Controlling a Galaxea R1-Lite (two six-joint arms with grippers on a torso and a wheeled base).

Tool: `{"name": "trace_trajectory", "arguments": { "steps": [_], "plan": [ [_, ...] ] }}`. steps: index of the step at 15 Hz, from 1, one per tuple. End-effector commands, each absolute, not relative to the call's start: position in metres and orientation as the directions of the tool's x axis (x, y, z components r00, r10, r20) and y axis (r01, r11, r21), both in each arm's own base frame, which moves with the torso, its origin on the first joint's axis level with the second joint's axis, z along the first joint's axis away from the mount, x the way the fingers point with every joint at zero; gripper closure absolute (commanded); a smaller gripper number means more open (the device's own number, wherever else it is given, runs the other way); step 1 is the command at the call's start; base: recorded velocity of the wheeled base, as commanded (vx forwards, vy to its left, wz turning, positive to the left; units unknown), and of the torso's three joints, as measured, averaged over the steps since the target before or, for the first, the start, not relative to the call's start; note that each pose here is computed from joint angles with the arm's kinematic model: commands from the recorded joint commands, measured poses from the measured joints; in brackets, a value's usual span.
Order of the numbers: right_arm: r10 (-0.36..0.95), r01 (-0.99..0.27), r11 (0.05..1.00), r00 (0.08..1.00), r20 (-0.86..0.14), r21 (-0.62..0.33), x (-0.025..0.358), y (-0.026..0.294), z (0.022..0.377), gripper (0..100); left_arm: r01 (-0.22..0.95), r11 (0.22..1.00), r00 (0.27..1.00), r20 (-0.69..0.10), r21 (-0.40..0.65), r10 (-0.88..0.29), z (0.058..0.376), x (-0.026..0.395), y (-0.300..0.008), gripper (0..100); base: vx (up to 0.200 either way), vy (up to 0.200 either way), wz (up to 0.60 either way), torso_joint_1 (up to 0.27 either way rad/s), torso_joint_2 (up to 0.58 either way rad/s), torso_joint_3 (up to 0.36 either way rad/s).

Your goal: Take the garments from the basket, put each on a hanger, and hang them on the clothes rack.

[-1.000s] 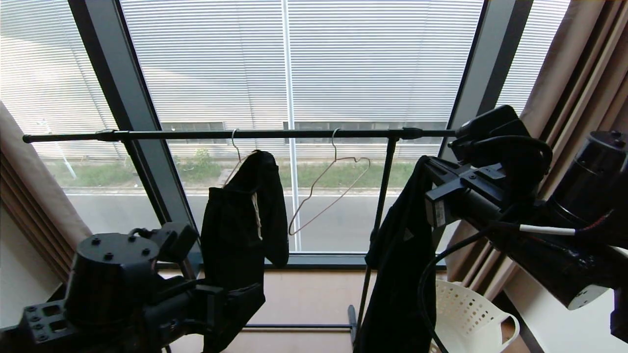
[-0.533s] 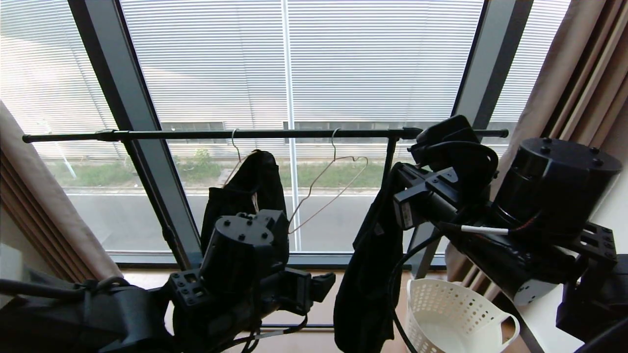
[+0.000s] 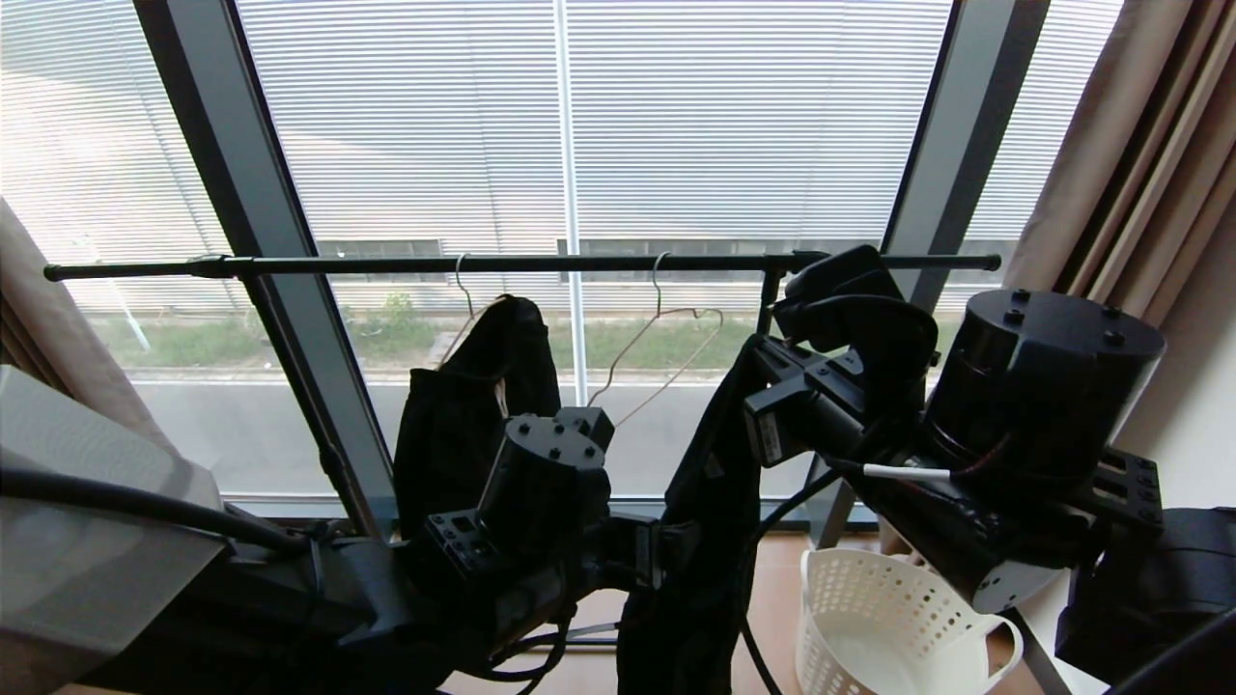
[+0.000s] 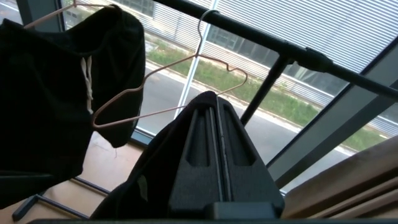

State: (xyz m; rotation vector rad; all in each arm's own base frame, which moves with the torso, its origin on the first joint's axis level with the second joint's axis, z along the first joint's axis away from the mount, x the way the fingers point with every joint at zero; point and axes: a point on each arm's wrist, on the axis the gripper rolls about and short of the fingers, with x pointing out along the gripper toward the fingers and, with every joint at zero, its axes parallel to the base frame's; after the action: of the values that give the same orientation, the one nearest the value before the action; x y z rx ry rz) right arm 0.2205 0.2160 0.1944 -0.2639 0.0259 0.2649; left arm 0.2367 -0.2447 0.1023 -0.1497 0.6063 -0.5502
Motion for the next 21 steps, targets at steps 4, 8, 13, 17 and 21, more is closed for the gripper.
{"name": "trace_trajectory", "arguments": {
  "steps": [4, 8, 13, 17, 21],
  "plan": [
    [0.278, -0.285, 0.927, 0.958, -0.063, -0.243, 0.213, 0.22, 0.194, 100, 0.442, 0.847, 0.698, -0.479, -0.296, -0.532, 0.096, 0.258, -0.265, 0, 0.0, 0.0, 0.0, 0.0, 0.0, 0.0],
    [0.284, -0.29, 0.926, 0.957, -0.061, -0.242, 0.21, 0.219, 0.194, 100, 0.411, 0.857, 0.708, -0.483, -0.311, -0.515, 0.089, 0.272, -0.27, 0, 0.0, 0.0, 0.0, 0.0, 0.0, 0.0],
    [0.29, -0.289, 0.931, 0.957, -0.03, -0.224, 0.205, 0.214, 0.205, 100, 0.34, 0.894, 0.726, -0.523, -0.292, -0.447, 0.069, 0.293, -0.256, 0, 0.0, 0.0, 0.0, 0.0, 0.0, 0.0],
    [0.292, -0.288, 0.934, 0.956, -0.013, -0.212, 0.203, 0.211, 0.211, 100, 0.321, 0.907, 0.727, -0.544, -0.272, -0.42, 0.054, 0.299, -0.261, 0, 0.0, 0.0, 0.0, 0.0, 0.0, 0.0],
    [0.293, -0.289, 0.934, 0.956, -0.013, -0.212, 0.203, 0.212, 0.211, 100, 0.327, 0.906, 0.722, -0.548, -0.268, -0.423, 0.053, 0.297, -0.263, 0, 0.0, 0.0, 0.0, 0.0, 0.0, 0.0]
  ]
}}
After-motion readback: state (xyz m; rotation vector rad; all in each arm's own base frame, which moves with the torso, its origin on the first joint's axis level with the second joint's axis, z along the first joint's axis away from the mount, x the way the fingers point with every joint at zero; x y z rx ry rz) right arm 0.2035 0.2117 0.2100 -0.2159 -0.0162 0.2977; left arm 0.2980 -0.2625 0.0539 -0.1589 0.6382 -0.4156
